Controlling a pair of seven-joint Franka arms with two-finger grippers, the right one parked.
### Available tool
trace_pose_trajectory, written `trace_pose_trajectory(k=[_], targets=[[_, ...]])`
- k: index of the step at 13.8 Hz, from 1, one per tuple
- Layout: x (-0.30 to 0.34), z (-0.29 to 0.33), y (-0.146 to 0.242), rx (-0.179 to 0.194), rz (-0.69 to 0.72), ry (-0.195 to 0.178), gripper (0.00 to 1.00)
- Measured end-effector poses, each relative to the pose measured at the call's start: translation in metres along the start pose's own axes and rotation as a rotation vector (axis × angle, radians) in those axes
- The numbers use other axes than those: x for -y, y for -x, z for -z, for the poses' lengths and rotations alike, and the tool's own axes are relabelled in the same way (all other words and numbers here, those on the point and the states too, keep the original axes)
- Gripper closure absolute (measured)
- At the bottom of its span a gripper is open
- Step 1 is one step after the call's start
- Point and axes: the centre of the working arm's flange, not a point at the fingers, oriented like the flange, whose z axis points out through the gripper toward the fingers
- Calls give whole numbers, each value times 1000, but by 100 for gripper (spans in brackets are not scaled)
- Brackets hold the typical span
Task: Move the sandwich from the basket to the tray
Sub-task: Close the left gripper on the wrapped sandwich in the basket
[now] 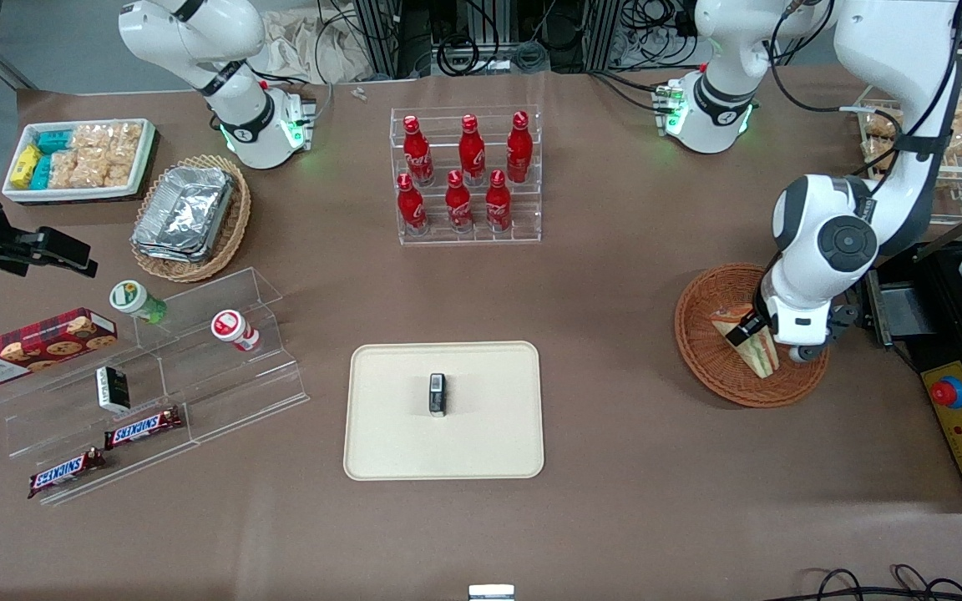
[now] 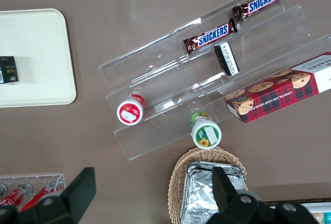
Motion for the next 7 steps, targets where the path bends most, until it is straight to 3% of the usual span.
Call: trace_pose_trajectory(k=[3,7], targets=[[-1,-18,1,14,4,-2,0],[-2,-18,0,13,19,-1,41]])
